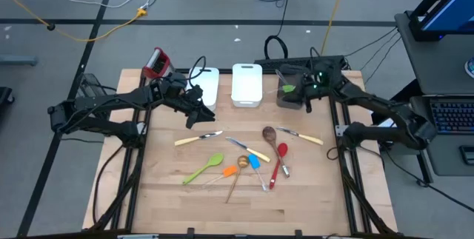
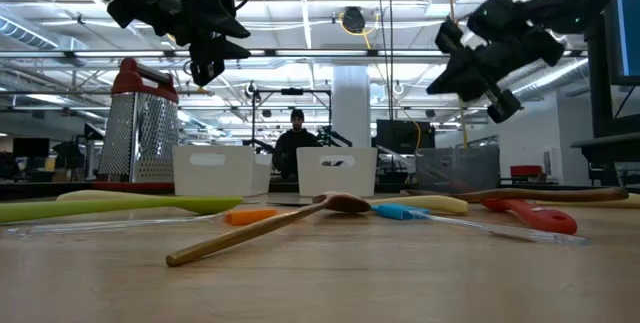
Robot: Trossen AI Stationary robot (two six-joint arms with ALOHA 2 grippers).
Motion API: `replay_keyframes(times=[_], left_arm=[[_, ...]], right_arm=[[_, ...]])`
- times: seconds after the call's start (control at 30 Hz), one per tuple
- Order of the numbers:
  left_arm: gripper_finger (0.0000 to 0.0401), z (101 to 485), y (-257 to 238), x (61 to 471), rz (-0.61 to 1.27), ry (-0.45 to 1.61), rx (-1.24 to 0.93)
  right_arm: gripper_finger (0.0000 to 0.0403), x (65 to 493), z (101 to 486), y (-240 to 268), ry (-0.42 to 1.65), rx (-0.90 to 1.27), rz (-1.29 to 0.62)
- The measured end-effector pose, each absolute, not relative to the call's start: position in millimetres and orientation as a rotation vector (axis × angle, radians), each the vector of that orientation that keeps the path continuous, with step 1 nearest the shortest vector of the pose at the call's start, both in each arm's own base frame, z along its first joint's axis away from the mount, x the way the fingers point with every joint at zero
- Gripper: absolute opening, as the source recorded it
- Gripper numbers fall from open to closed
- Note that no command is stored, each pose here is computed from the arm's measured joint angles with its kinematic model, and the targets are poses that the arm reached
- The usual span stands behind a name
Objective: Pick & Place Kitchen Items
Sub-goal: Put the orange spatula into the black bin
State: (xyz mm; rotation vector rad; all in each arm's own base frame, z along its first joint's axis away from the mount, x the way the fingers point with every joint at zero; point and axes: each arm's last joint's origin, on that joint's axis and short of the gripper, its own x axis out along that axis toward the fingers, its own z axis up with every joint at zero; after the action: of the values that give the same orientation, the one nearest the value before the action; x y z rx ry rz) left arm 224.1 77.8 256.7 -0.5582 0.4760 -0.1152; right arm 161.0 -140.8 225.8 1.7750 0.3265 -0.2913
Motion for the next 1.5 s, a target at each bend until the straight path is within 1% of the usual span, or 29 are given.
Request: replay_keyframes(times=[0.13,0.2,0.47,0.57,0.7,0.9,1.0,1.27,1.4,1.5], left_arm=[[0.0136,256.7,77.8,224.0,-0.116,0.476,-0.554],[0.0136,256.7,77.8,224.0,-0.117,0.475,-0.548],[0.0136,256.7,77.7,224.1,-0.118,0.475,-0.546],[0.0136,256.6,78.1,224.1,-0.105,0.474,-0.544],[0.0136,256.5,78.4,224.2,-0.092,0.474,-0.541],[0.0136,256.2,79.6,224.3,-0.050,0.472,-0.531],[0.0136,256.1,80.0,224.3,-0.034,0.471,-0.527],[0.0136,256.0,80.8,224.3,-0.010,0.470,-0.522],[0.0136,256.1,80.9,224.4,-0.010,0.468,-0.522],[0.0136,256.2,80.9,224.4,-0.010,0.468,-0.522]], right_arm=[[0.0003,171.6,235.5,-118.1,0.351,1.541,-0.234],[0.0001,176.4,238.1,-107.7,0.362,1.480,-0.224],[0.0014,191.2,234.0,-86.6,0.412,1.481,-0.251],[0.0012,194.6,231.5,-80.8,0.476,1.334,-0.157],[0.0002,196.9,224.8,-65.0,0.576,1.105,-0.104],[0.0001,191.2,207.5,-35.4,0.819,0.866,-0.126],[0.0001,189.3,203.3,-22.2,0.890,0.801,-0.138],[0.0001,189.8,201.5,3.6,0.916,0.659,-0.170],[0.0001,191.0,202.7,13.3,0.909,0.628,-0.124],[0.0001,195.9,205.4,20.8,0.859,0.591,-0.081]])
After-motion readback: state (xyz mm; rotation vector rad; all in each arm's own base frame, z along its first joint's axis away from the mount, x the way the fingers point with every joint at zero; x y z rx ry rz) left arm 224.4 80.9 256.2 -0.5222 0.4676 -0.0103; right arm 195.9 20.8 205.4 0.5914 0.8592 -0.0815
